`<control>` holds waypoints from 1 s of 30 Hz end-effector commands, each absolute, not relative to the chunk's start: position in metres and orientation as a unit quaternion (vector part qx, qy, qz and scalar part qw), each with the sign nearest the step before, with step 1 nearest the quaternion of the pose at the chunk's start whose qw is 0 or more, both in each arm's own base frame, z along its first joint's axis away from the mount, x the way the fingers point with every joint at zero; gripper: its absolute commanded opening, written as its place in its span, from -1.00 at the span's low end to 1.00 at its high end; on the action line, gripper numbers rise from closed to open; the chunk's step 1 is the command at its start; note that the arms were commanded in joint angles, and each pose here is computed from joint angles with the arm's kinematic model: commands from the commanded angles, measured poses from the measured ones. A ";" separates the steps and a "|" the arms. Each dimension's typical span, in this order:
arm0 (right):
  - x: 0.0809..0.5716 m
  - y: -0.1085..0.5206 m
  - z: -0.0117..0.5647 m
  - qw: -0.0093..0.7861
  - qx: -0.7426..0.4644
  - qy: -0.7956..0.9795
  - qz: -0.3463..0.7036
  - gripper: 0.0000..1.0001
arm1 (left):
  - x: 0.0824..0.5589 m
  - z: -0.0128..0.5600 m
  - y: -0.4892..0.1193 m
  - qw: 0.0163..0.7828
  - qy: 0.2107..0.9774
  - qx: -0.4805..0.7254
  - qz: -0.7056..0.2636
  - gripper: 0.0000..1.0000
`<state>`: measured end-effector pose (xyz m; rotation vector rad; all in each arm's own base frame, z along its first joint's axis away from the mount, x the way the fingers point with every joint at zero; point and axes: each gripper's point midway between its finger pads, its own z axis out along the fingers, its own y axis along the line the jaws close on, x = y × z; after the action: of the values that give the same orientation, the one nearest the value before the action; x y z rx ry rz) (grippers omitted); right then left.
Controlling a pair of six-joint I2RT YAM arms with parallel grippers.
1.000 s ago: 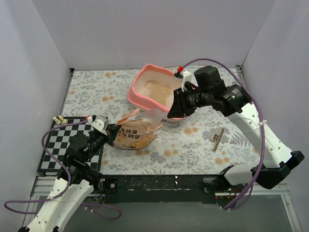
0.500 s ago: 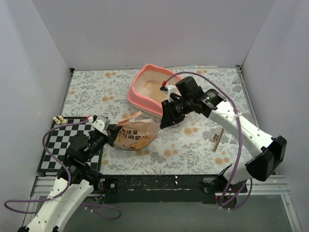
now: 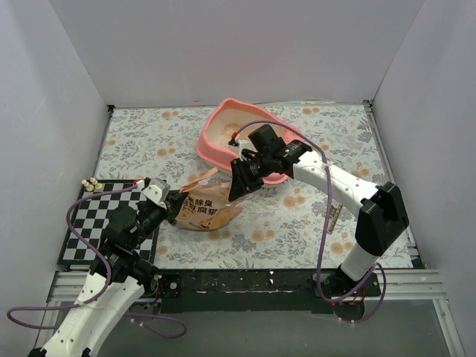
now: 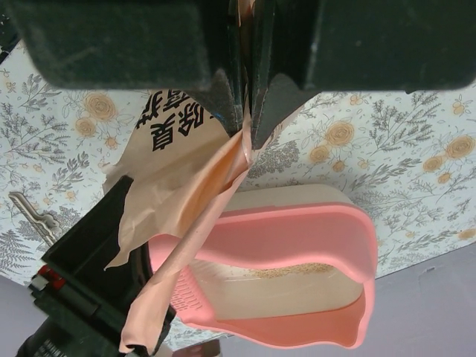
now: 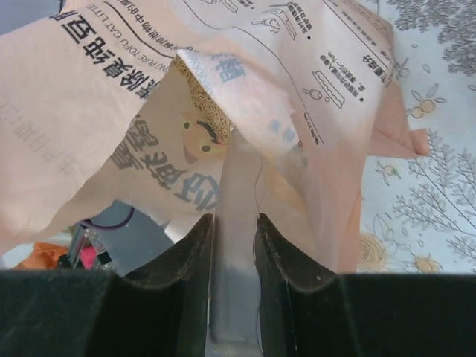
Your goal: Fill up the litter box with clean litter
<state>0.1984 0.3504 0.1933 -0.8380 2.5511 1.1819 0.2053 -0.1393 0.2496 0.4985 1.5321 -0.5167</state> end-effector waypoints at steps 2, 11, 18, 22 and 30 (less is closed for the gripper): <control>0.174 0.377 0.173 0.013 -0.277 0.823 0.496 -0.97 | 0.201 0.281 -0.144 0.703 0.625 0.241 -0.238 -1.00; 0.156 0.381 0.199 -0.030 -0.270 0.716 0.643 -0.97 | 0.193 0.278 -0.152 0.692 0.619 0.274 -0.249 -1.00; 0.154 0.371 0.228 -0.006 -0.273 0.671 0.690 -0.97 | 0.192 0.280 -0.152 0.685 0.627 0.276 -0.248 -1.00; 0.149 0.361 0.237 -0.005 -0.267 0.649 0.713 -0.97 | 0.194 0.278 -0.151 0.681 0.633 0.276 -0.244 -1.00; 0.149 0.341 0.245 0.012 -0.252 0.642 0.724 -0.97 | 0.194 0.282 -0.149 0.683 0.634 0.270 -0.242 -1.00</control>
<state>0.1734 0.3599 0.1897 -0.4879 2.2733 2.1786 0.1967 -0.1491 0.2449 0.6183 1.5224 -0.5383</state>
